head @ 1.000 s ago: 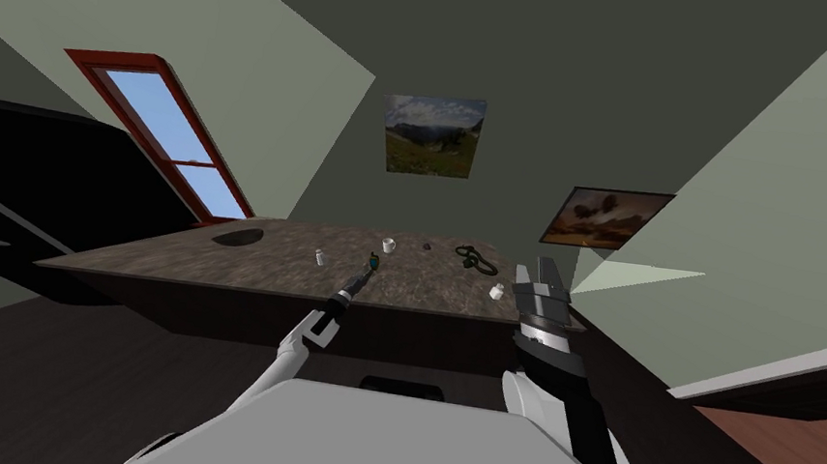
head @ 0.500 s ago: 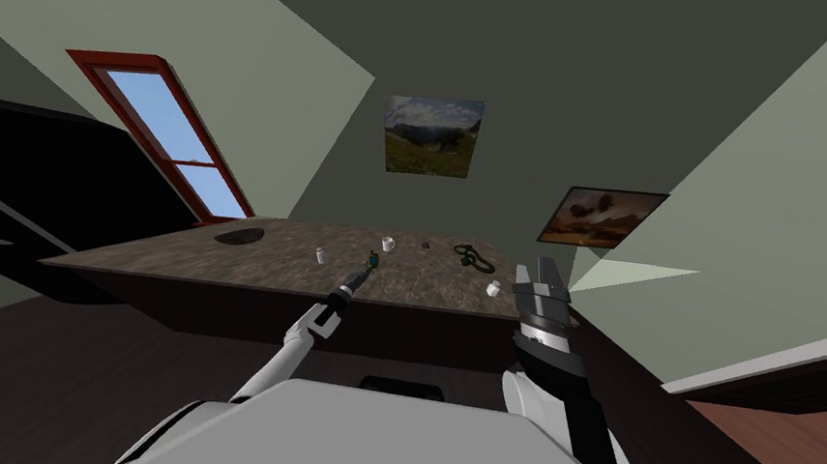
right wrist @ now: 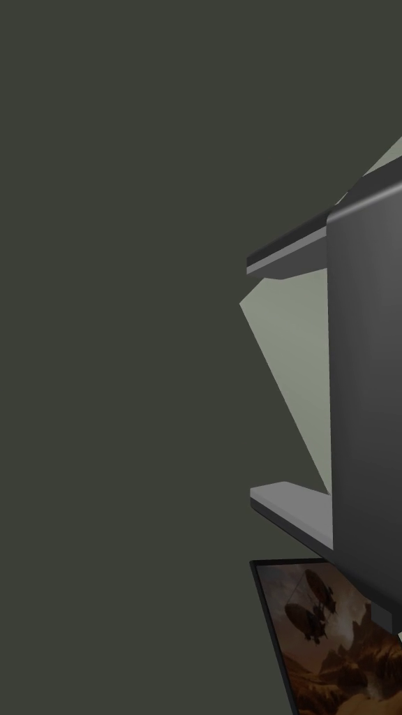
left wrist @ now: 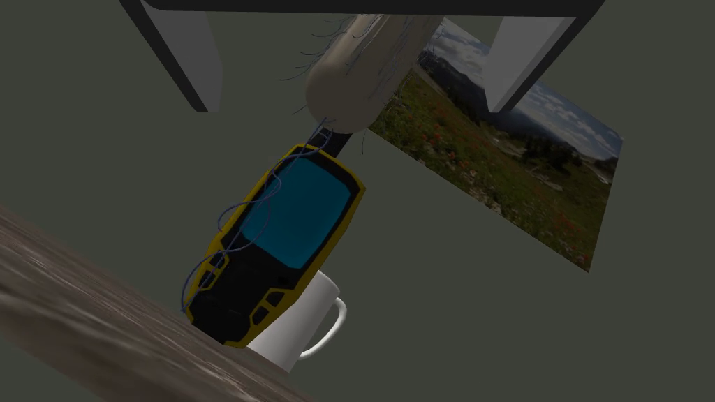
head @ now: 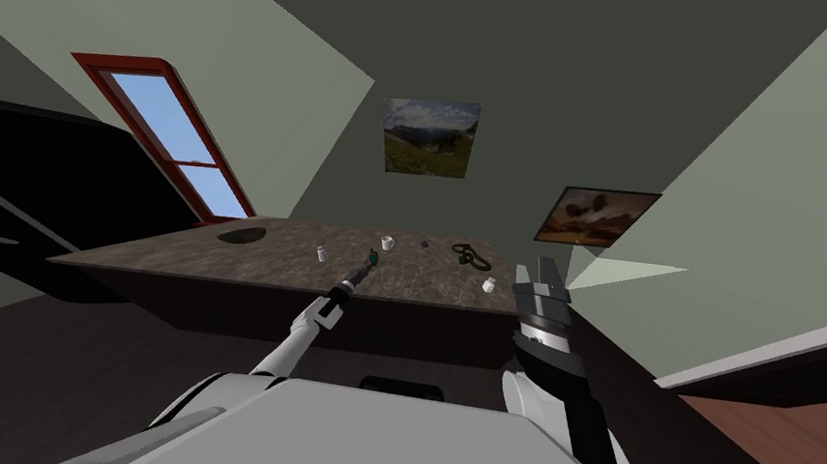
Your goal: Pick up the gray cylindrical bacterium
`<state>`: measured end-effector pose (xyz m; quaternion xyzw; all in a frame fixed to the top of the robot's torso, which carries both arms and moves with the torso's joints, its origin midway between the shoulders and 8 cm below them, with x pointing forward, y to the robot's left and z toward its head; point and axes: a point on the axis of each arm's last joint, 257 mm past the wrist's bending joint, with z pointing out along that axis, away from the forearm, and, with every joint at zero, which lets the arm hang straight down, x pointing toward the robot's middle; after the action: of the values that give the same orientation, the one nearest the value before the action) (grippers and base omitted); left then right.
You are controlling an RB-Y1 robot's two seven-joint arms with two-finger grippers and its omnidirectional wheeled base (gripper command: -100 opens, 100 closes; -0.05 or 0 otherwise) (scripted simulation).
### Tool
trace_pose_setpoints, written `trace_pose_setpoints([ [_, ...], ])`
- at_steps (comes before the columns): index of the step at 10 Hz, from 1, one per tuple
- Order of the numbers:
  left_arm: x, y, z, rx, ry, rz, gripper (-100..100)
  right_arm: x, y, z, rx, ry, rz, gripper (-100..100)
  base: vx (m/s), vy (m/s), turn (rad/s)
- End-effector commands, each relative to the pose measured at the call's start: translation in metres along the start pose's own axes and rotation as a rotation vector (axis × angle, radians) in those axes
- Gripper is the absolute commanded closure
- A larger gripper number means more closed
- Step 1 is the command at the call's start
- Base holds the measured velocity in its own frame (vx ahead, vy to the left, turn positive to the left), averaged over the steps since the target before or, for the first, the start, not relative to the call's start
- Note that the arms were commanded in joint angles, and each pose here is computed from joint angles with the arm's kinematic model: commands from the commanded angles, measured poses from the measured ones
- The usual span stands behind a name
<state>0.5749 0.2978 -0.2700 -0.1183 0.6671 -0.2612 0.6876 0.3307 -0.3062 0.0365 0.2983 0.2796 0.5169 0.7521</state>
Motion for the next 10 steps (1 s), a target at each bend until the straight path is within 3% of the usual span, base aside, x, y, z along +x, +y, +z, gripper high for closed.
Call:
trace_pose_setpoints([
  [1, 0.006, 0.006, -0.002, -0.013, 0.012, -0.005, -100, 0.0, 0.0, 0.0, 0.0, 0.0, 0.0, 0, -0.005, -0.001, 0.001],
  [2, -0.011, 0.003, 0.011, 0.006, -0.013, -0.005, -100, 0.0, 0.0, 0.0, 0.0, 0.0, 0.0, 0, -0.044, -0.022, -0.01],
  [3, -0.005, 0.006, 0.014, -0.005, 0.001, -0.013, -100, 0.0, 0.0, 0.0, 0.0, 0.0, 0.0, 0, -0.056, -0.023, -0.005],
  [4, -0.018, 0.005, 0.024, 0.006, -0.017, -0.017, -100, 0.0, 0.0, 0.0, 0.0, 0.0, 0.0, 0, -0.084, -0.033, -0.013],
  [5, -0.02, 0.002, 0.031, 0.009, -0.016, -0.021, -100, 0.0, 0.0, 0.0, 0.0, 0.0, 0.0, 0, -0.071, -0.035, -0.004],
  [9, -0.01, 0.01, 0.027, -0.011, 0.003, -0.029, -100, 0.0, 0.0, 0.0, 0.0, 0.0, 0.0, 0, -0.003, -0.002, 0.001],
  [10, -0.009, 0.01, 0.027, -0.011, 0.003, -0.029, 100, 0.0, 0.0, 0.0, 0.0, 0.0, 0.0, 0, 0.0, 0.0, 0.0],
])
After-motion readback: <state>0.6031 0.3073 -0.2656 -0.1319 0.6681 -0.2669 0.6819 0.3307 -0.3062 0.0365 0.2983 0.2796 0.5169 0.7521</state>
